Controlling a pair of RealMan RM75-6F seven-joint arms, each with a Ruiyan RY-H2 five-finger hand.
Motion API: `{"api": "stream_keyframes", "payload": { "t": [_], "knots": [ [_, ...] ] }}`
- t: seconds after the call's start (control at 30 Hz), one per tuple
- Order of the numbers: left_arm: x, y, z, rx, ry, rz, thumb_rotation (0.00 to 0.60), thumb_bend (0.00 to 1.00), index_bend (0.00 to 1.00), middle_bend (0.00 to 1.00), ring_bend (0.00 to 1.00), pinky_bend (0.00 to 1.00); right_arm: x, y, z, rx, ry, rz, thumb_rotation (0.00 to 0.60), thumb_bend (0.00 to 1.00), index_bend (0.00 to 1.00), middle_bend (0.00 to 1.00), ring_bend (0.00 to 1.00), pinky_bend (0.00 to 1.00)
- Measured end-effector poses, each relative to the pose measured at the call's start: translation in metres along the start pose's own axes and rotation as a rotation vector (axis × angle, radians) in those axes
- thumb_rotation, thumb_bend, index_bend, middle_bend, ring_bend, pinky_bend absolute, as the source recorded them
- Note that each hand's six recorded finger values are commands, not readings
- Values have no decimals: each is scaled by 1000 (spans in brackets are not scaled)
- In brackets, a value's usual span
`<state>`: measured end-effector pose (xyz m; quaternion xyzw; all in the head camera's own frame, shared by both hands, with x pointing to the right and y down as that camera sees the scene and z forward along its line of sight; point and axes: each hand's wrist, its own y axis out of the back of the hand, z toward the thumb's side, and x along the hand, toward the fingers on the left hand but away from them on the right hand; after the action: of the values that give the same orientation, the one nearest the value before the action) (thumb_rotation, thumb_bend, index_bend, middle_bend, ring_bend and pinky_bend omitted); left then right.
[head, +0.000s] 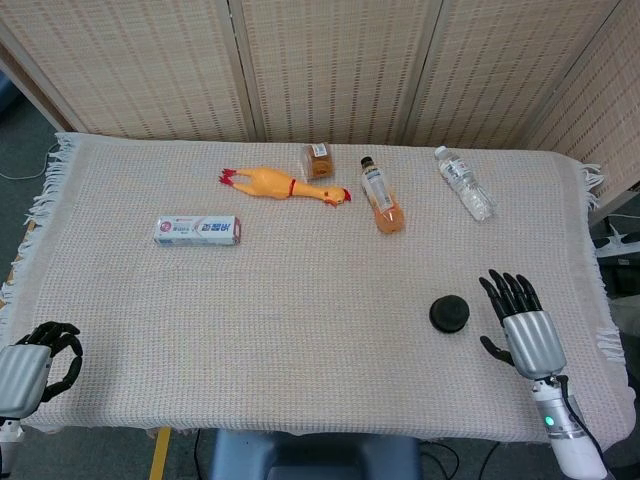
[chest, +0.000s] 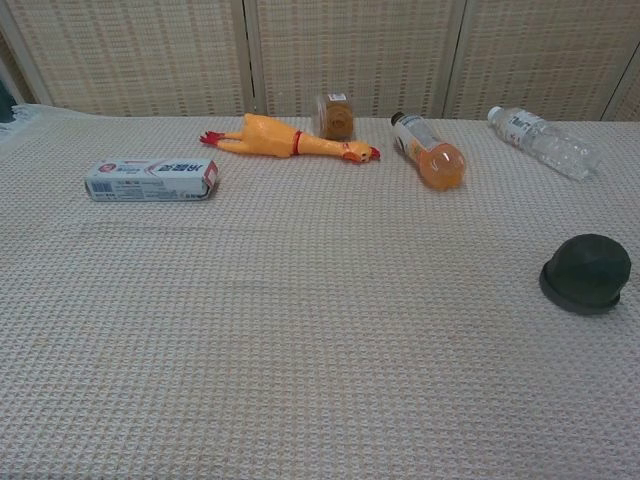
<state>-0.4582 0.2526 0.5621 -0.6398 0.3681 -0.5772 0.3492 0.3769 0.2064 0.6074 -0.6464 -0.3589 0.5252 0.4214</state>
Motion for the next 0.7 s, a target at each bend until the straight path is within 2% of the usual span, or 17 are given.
{"api": "stream_keyframes", "payload": {
  "t": [0.13, 0.33, 0.53, 0.7],
  "knots": [
    [0, 0, 1, 2, -1, 0, 600, 447, 599, 348, 266, 492, 4, -1, -3, 4, -1, 21, 600, 137, 0, 0, 0, 53],
    [-1, 1, 1, -1, -2, 5, 600, 448, 601, 348, 267, 491, 1, -13, 0, 20, 12, 90, 600, 136, 0, 0, 0, 54],
    [2, -1, -2, 1, 3, -1, 600, 447, 604, 348, 267, 492, -14, -25, 6, 42, 29, 161, 600, 136, 0, 0, 0, 89],
    [0, 1, -1, -4, 2, 5, 600, 448, 603, 348, 267, 491, -27, -42, 15, 27, 46, 264, 600, 137, 0, 0, 0, 153]
  ]
}}
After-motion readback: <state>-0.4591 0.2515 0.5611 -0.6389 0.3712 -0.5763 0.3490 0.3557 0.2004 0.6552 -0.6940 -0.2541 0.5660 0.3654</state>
